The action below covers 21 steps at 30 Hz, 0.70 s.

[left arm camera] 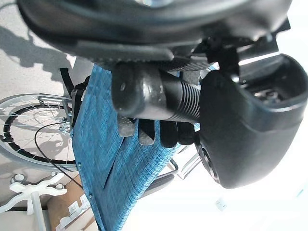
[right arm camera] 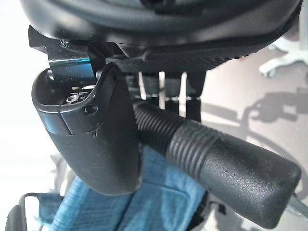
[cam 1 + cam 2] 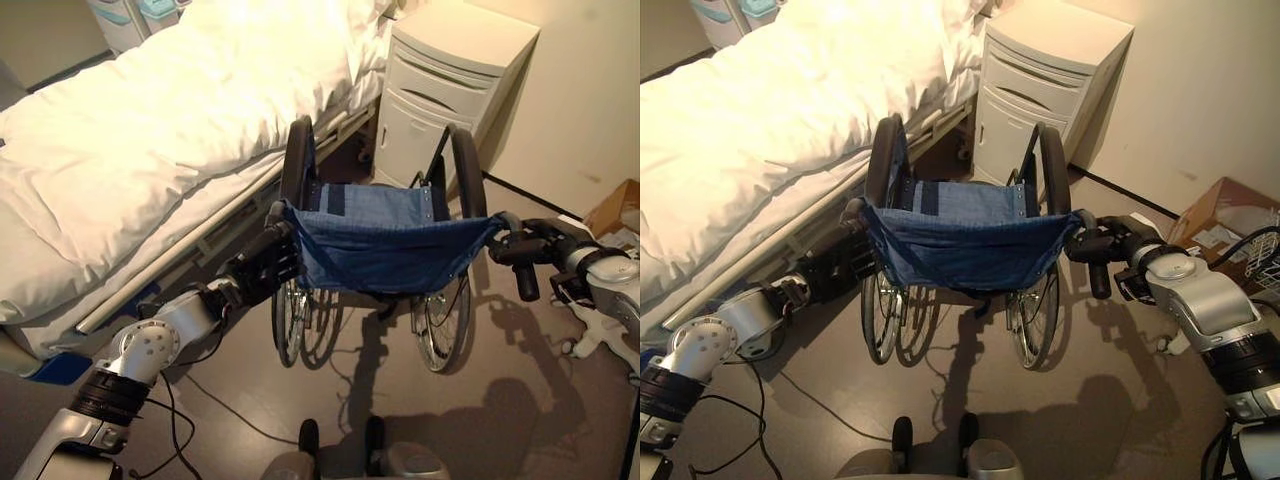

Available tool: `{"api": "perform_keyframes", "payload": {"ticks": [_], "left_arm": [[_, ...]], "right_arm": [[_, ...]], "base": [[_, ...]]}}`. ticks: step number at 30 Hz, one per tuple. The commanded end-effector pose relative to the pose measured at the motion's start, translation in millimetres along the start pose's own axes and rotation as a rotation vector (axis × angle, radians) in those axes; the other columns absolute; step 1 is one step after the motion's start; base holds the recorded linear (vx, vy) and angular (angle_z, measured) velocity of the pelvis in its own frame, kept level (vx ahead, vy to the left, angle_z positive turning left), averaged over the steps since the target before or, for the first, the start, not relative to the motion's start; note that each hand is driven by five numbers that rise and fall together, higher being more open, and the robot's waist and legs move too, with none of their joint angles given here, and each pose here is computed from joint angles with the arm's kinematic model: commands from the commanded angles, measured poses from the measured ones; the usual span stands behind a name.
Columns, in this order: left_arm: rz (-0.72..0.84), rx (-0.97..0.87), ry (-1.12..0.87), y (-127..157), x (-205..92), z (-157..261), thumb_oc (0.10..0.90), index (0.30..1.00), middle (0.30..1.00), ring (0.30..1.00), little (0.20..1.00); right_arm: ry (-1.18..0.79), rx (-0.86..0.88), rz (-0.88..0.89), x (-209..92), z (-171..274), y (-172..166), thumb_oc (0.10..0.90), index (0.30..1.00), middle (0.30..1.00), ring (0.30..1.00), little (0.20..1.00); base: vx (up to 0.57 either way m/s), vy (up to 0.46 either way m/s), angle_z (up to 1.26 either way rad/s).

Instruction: Push the wheelchair next to the bed

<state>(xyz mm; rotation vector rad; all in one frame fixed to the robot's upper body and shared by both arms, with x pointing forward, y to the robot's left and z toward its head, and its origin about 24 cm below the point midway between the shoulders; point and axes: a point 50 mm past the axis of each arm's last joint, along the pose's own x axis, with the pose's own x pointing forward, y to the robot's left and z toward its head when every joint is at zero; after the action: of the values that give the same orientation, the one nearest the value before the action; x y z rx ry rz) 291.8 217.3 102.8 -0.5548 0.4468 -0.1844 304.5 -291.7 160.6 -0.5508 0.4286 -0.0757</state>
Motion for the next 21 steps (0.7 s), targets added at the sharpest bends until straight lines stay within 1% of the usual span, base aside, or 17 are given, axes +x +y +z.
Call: {"api": "perform_keyframes", "payload": {"ticks": [1, 9, 13, 15, 18, 19, 20, 21], "left_arm": [[-0.155, -0.027, -0.457, -38.3, -21.1, 94.5, 0.800, 0.900, 0.900, 0.900, 0.900], [-0.132, -0.014, -0.500, -36.3, -33.7, 102.8, 0.800, 0.900, 0.900, 0.900, 0.900], [-0.106, 0.034, -0.558, -31.8, -48.1, 115.4, 0.800, 0.900, 0.900, 0.900, 0.900], [-0.044, 0.126, -0.605, -27.9, -58.0, 124.6, 0.800, 0.900, 0.900, 0.900, 0.900], [0.022, 0.206, -0.647, -23.0, -69.0, 132.2, 0.800, 0.900, 0.900, 0.900, 0.900], [0.080, 0.268, -0.682, -17.6, -78.8, 138.4, 0.800, 0.900, 0.900, 0.900, 0.900], [0.107, 0.288, -0.694, -13.8, -83.8, 141.3, 0.800, 0.900, 0.900, 0.900, 0.900], [0.197, 0.340, -0.722, -2.4, -97.3, 148.0, 0.800, 0.900, 0.900, 0.900, 0.900]], "right_arm": [[-0.393, 0.076, 0.328, -13.9, 60.3, 58.8, 0.800, 0.900, 0.900, 0.900, 0.900], [-0.422, 0.088, 0.260, -19.3, 63.4, 45.3, 0.800, 0.900, 0.900, 0.900, 0.900], [-0.435, 0.130, 0.186, -23.8, 58.6, 28.5, 0.800, 0.900, 0.900, 0.900, 0.900], [-0.446, 0.158, 0.127, -27.1, 55.1, 14.6, 0.800, 0.900, 0.900, 0.900, 0.900], [-0.450, 0.177, 0.078, -30.9, 49.8, 2.1, 0.800, 0.900, 0.900, 0.900, 0.900], [-0.451, 0.186, 0.039, -34.2, 45.4, -7.2, 0.800, 0.900, 0.900, 0.900, 0.900], [-0.452, 0.190, 0.021, -35.7, 43.2, -12.0, 0.800, 0.900, 0.900, 0.900, 0.900], [-0.444, 0.200, -0.026, -39.6, 34.9, -23.3, 0.800, 0.900, 0.900, 0.900, 0.900]], "base": [[0.00, 0.000, 0.00], [0.00, 0.000, 0.00], [-0.02, -0.006, 0.00], [0.00, 0.000, 0.00], [-0.01, -0.003, 0.04], [-0.01, -0.006, 0.08], [0.00, 0.000, 0.00], [-0.01, -0.002, -0.03]]}}
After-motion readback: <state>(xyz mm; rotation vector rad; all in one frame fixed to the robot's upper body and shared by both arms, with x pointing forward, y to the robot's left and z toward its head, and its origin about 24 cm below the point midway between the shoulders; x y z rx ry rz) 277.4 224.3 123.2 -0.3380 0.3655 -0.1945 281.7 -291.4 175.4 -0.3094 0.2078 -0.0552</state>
